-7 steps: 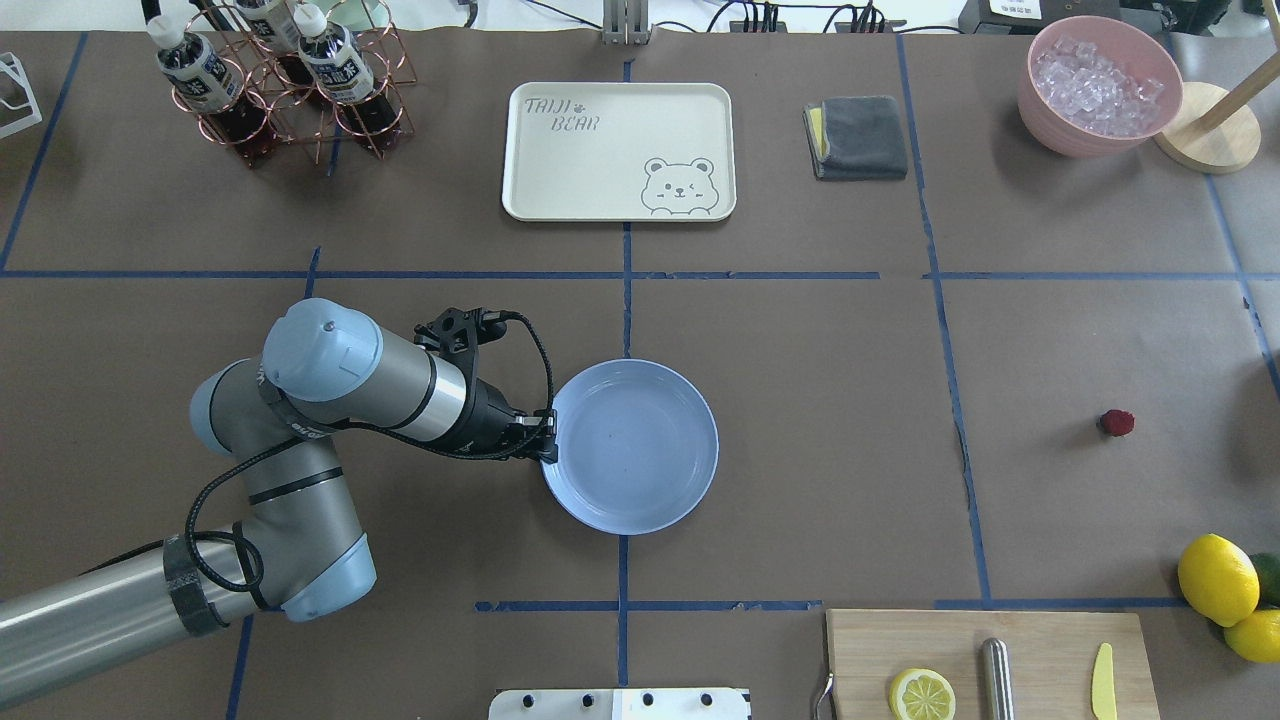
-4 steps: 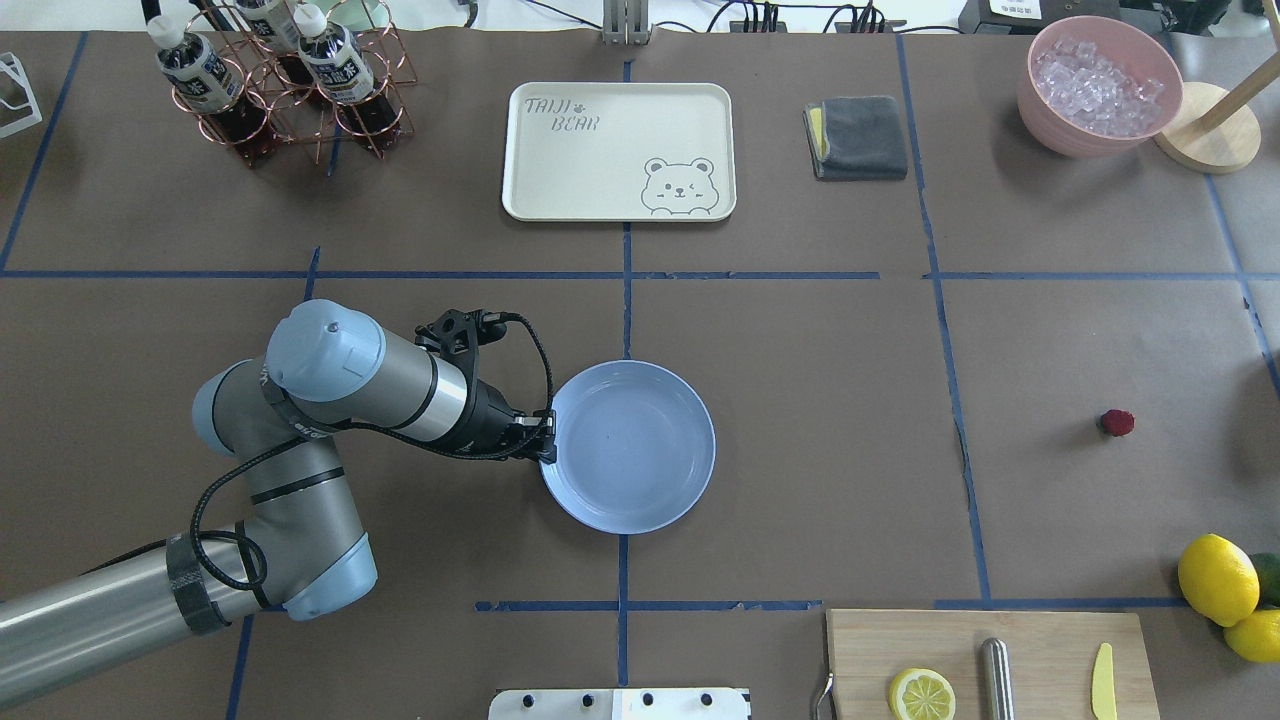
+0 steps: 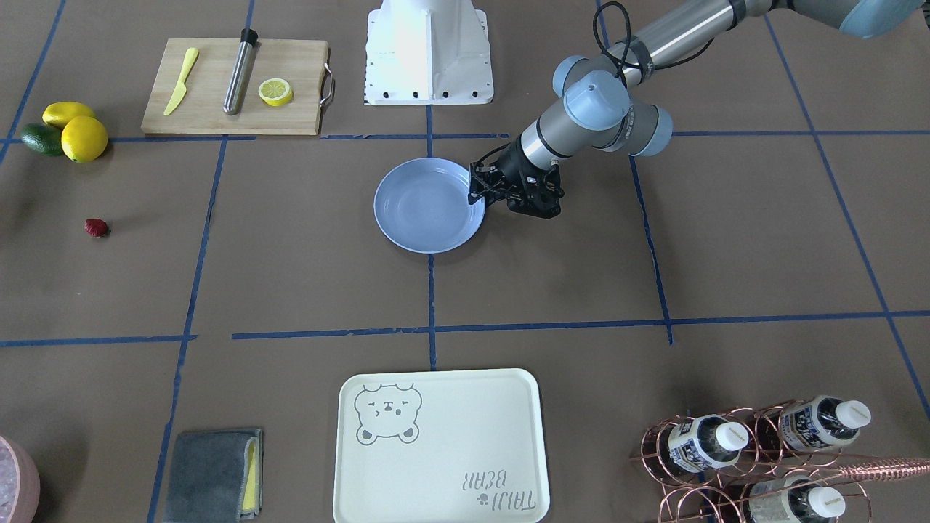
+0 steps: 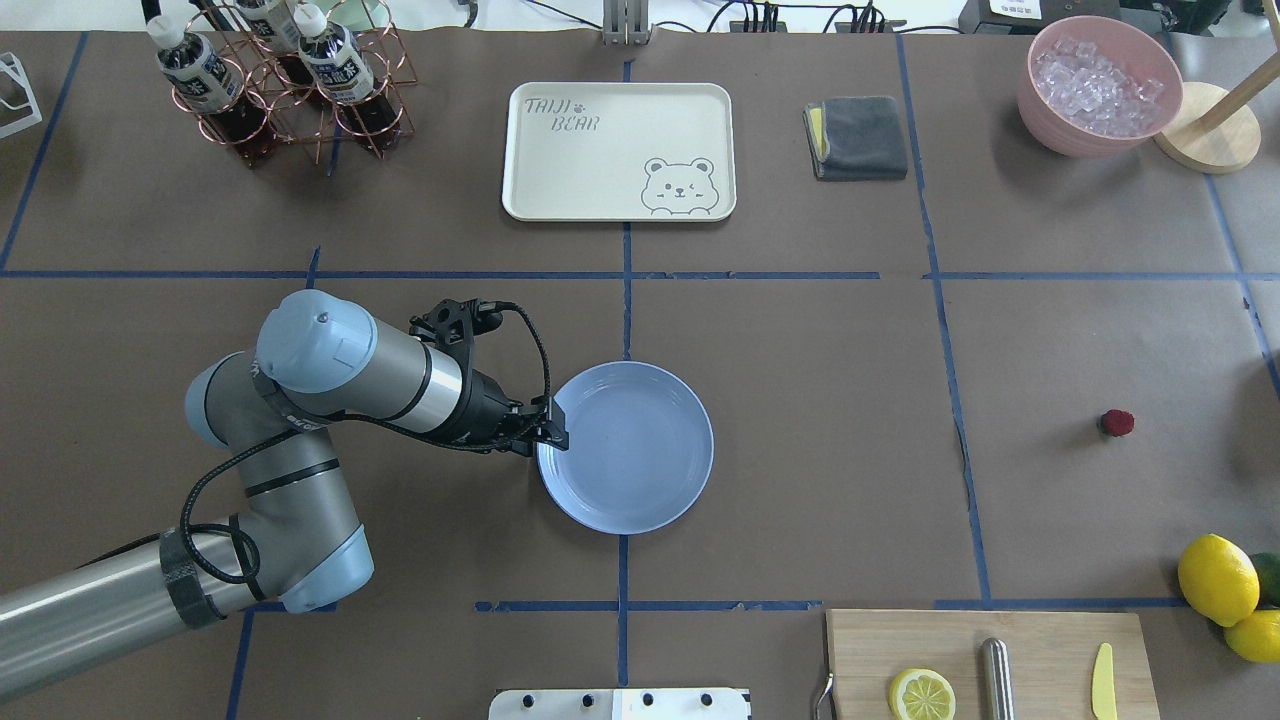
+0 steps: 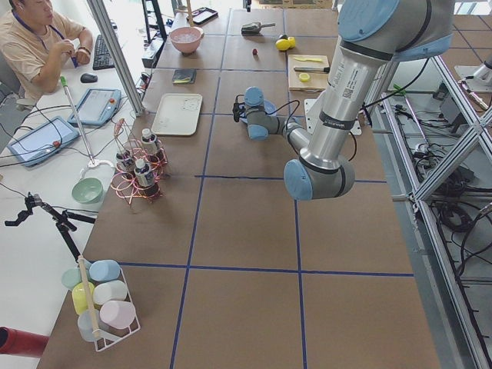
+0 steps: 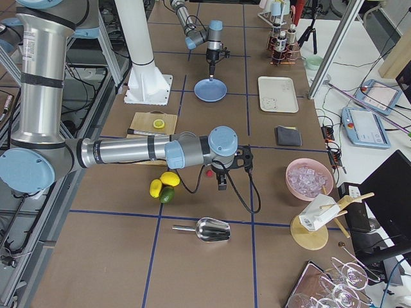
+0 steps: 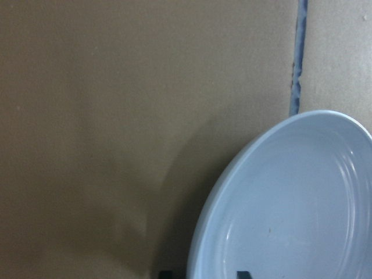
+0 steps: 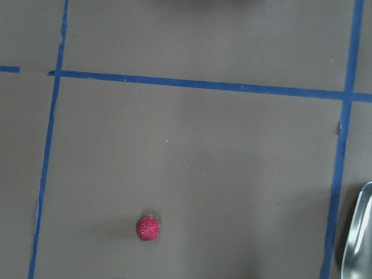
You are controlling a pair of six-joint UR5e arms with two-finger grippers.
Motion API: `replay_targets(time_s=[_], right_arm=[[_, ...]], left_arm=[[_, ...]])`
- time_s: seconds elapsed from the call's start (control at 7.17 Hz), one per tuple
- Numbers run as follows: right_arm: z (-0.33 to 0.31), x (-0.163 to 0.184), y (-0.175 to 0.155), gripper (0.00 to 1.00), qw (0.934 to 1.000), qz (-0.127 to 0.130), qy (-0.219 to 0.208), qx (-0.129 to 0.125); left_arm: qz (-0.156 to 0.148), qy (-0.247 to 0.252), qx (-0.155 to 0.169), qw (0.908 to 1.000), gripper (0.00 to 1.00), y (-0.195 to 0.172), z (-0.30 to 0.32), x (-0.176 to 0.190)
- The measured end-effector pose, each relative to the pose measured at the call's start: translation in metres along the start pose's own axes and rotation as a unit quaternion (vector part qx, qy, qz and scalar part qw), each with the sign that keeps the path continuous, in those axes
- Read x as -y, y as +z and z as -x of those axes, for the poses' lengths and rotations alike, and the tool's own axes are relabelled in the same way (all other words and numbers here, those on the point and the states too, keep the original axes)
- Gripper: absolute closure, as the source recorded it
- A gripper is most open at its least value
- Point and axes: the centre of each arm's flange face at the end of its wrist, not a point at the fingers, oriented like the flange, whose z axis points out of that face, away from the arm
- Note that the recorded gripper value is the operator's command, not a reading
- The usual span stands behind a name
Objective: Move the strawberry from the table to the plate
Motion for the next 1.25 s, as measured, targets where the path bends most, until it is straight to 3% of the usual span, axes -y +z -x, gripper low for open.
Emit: replay_targets(time_s=[0.28,0.7,1.25], right_arm=[[0.024,-0.002,0.031,0.0,0.9999,0.009,0.013,-0.004],[0.071,-0.02,0.111,0.0,0.9977,-0.029,0.036,-0.05],[0.073,-0.034,0.176,0.0,0.9969,-0.034,0.013,-0.07]], left_arm=[[-0.017,0.001,-0.015,0.9998,0.27,-0.031,-0.007,0.014],[-0.023,0.002,-0.02,0.9995,0.27,-0.042,-0.008,0.014],[-0.025,0.002,-0.021,0.9995,0.26,-0.043,-0.009,0.015]])
